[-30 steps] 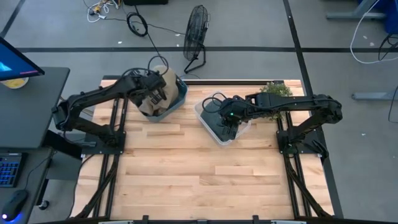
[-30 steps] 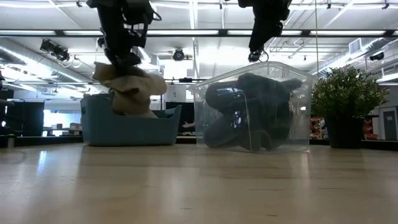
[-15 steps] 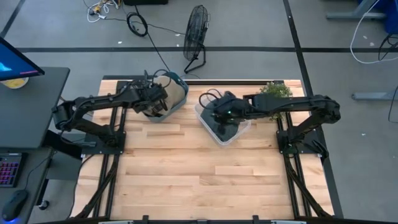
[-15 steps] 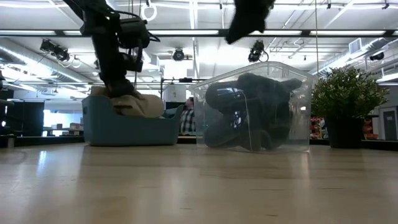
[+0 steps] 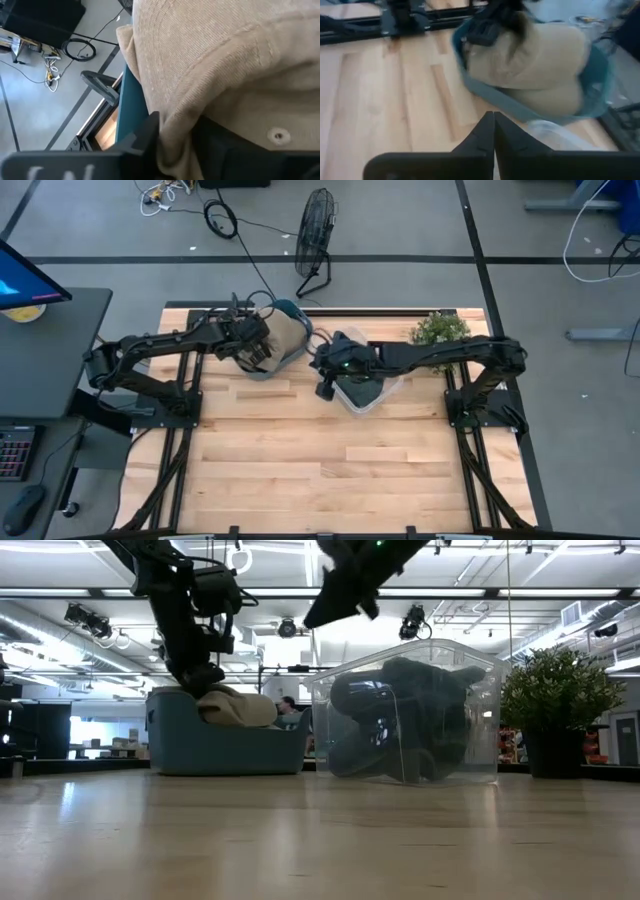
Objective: Pick & Place hat
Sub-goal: Adjust the brown caps in the blue bin
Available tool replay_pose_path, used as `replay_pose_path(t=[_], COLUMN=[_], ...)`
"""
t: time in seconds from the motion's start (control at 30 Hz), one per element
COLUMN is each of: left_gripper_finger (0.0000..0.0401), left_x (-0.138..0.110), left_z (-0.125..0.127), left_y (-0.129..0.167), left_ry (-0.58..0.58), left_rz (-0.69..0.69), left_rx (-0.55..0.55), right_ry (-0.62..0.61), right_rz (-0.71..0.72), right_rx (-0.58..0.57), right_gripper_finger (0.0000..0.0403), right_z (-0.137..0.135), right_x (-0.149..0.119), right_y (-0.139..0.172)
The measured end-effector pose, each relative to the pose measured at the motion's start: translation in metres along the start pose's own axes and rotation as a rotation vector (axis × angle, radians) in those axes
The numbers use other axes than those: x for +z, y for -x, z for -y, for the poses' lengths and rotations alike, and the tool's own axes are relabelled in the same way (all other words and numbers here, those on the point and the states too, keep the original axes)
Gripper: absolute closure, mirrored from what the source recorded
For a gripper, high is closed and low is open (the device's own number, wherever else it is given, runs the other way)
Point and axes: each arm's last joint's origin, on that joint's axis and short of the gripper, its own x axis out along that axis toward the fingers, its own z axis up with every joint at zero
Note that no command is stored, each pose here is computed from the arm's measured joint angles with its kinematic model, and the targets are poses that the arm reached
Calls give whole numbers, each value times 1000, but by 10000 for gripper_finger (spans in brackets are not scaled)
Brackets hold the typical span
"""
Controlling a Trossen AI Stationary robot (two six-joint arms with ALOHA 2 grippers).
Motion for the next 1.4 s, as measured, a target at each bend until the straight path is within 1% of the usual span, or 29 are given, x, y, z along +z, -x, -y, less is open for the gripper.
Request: replay_pose_path(t=[0.13,0.23,0.37,0.47,0.53,0.6,0.67,0.8,0.83,0.93,1.03,1.17,1.27,1.4], left_gripper_finger=[245,225,214,217,229,252,287,377,388,396,398,399,399,399], left_x=[4,12,23,25,23,18,11,5,2,2,0,1,3,2], left_z=[3,4,3,7,13,24,36,51,53,51,42,34,32,37], left_y=[9,24,46,55,57,55,50,43,41,38,31,19,9,-4], left_ry=[-13,-4,21,59,91,71,43,103,100,110,120,175,193,183], left_rz=[19,42,47,56,58,44,34,61,59,62,21,-19,-57,-123], left_rx=[-9,-27,-44,-62,-103,-135,-148,-171,-168,-150,-108,-73,-96,-129], right_ry=[15,23,26,30,42,50,55,58,57,55,53,52,53,44], right_rz=[-15,-15,-23,-37,-65,-79,-79,-69,-62,-54,-59,-73,-80,-86], right_rx=[10,8,6,6,8,12,19,29,29,29,28,28,28,26], right_gripper_finger=[399,401,401,401,401,401,401,401,401,401,401,401,400,400], right_z=[-4,-4,-3,-3,-5,-7,-9,-12,-11,-10,-9,-10,-10,-9], right_x=[-6,-6,-6,-7,-10,-11,-11,-9,-7,-5,-5,-7,-7,-8], right_y=[-14,-15,-13,-12,-11,-8,-5,2,4,8,11,11,11,11])
